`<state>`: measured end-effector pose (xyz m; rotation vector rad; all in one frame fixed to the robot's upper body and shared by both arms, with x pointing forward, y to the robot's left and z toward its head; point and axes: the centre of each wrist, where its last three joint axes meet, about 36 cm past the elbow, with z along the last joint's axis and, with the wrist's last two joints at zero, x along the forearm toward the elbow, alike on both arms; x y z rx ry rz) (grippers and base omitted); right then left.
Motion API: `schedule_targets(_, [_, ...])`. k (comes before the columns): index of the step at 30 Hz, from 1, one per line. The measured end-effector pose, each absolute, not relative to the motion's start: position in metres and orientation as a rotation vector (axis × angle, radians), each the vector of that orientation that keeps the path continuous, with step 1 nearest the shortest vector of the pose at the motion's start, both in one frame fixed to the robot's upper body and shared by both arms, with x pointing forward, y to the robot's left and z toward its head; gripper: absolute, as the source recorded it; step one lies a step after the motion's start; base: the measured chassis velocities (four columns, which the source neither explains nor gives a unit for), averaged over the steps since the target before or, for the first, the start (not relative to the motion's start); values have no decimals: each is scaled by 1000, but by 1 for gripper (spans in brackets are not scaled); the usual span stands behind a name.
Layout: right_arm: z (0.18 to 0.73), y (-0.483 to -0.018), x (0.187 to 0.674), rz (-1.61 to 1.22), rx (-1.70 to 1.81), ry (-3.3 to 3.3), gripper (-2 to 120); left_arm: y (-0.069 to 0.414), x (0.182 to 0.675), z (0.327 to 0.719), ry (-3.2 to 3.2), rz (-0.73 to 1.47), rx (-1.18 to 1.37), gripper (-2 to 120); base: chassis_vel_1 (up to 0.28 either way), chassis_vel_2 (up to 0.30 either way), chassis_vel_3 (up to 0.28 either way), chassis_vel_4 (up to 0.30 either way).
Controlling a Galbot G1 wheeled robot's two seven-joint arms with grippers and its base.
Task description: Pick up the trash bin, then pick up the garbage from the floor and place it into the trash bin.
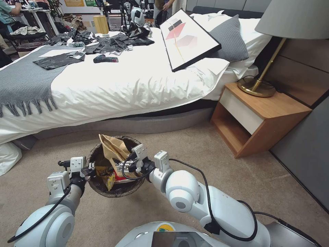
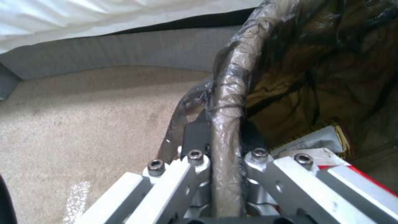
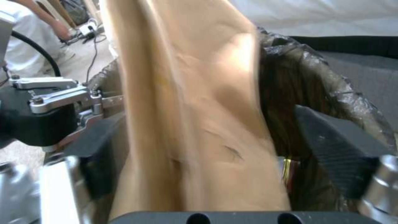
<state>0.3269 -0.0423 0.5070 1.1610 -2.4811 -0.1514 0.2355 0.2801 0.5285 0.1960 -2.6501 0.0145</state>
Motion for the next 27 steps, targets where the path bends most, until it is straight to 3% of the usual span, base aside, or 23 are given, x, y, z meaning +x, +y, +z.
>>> schedule_targets(5, [507, -41, 327, -147, 1165, -2478, 100, 280, 235, 528, -2649, 14, 196, 3, 0, 0, 0, 0])
schedule_targets(21, [512, -49, 327, -139, 1157, -2497, 100, 281, 235, 529, -2647, 6, 194, 3, 0, 0, 0, 0])
schedule_targets(27, [530, -75, 327, -152, 1174, -2569, 100, 282, 235, 529, -2646, 3, 198, 3, 0, 0, 0, 0])
